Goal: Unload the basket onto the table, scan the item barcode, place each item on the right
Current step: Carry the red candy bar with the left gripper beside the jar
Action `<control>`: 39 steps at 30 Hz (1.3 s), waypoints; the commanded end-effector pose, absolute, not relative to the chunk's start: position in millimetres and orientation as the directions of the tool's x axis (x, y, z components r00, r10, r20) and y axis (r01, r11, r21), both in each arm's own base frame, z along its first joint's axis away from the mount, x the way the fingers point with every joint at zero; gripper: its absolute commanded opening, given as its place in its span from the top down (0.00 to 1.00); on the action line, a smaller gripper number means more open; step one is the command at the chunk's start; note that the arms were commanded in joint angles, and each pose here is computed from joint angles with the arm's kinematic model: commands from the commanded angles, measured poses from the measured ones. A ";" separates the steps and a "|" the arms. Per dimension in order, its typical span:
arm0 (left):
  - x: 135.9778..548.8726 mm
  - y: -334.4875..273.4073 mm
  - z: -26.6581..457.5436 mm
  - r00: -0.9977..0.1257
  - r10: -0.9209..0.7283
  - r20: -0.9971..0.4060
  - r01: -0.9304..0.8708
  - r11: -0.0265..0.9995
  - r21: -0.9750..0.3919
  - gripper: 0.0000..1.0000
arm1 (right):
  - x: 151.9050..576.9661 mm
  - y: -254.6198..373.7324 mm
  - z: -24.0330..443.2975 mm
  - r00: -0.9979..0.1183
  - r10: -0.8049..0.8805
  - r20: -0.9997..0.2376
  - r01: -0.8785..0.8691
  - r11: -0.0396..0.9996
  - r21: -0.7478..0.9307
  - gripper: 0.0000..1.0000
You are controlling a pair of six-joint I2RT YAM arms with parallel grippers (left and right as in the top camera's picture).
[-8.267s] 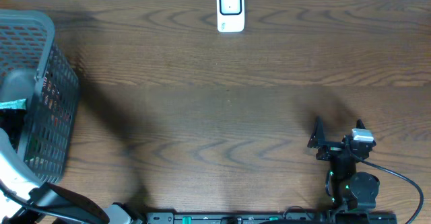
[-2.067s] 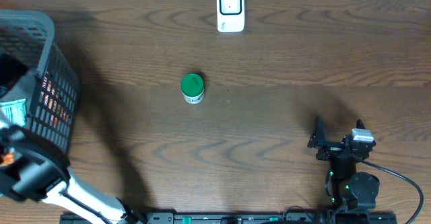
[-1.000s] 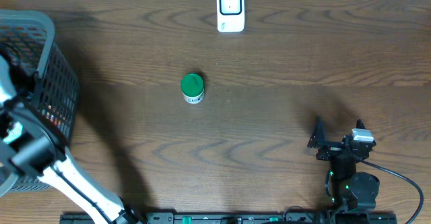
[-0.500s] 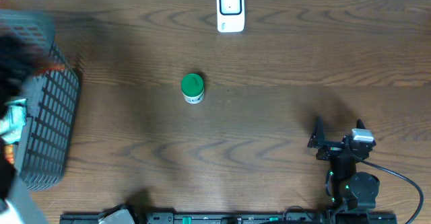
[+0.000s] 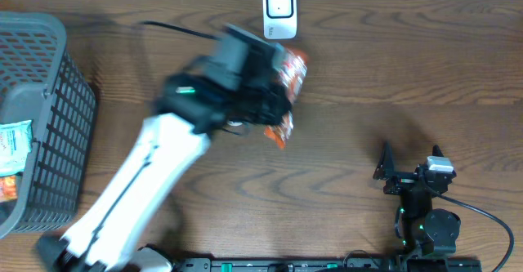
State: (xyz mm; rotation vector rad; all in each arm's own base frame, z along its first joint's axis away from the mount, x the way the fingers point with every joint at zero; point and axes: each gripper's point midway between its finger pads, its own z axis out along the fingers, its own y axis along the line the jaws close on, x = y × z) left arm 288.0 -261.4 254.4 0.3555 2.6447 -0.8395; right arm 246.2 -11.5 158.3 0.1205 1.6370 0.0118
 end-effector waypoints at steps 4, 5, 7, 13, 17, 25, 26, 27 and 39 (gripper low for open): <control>310.5 -254.7 131.6 -0.920 0.187 -0.344 0.220 0.974 -0.061 0.93 | 246.1 -9.8 157.7 -0.066 0.073 -0.995 0.063 0.996 0.068 0.01; 312.5 -252.8 117.5 -0.924 0.182 -0.335 0.196 0.981 -0.007 0.93 | 246.1 -9.8 157.7 -0.066 0.073 -0.995 0.063 0.996 0.068 0.01; 315.7 -251.9 93.5 -0.932 0.171 -0.320 0.159 0.985 0.065 0.92 | 246.1 -9.8 157.7 -0.066 0.073 -0.995 0.063 0.996 0.068 0.01; 334.2 -244.9 40.1 -0.927 0.132 -0.351 0.054 0.973 0.224 0.93 | 246.1 -9.8 157.7 -0.066 0.073 -0.995 0.063 0.996 0.068 0.01; 352.4 -226.9 53.8 -0.879 0.122 -0.460 -0.035 0.947 0.318 0.74 | 246.1 -9.8 157.7 -0.066 0.073 -0.995 0.063 0.996 0.068 0.01; 357.1 -224.3 108.3 -0.788 0.278 -0.549 0.016 0.901 0.433 0.40 | 246.1 -9.8 157.7 -0.066 0.073 -0.995 0.063 0.996 0.068 0.01; 355.2 -229.4 123.8 -0.767 0.307 -0.564 0.047 0.903 0.427 0.41 | 246.1 -9.8 157.7 -0.066 0.073 -0.995 0.063 0.996 0.068 0.01; 352.9 -232.9 139.4 -0.746 0.324 -0.582 0.068 0.906 0.417 0.40 | 246.1 -9.8 157.7 -0.066 0.073 -0.995 0.063 0.996 0.068 0.01; 311.3 8.8 431.9 -0.173 -0.284 -0.943 -0.442 0.878 -0.183 0.17 | 246.1 -9.8 157.7 -0.066 0.073 -0.995 0.063 0.996 0.068 0.01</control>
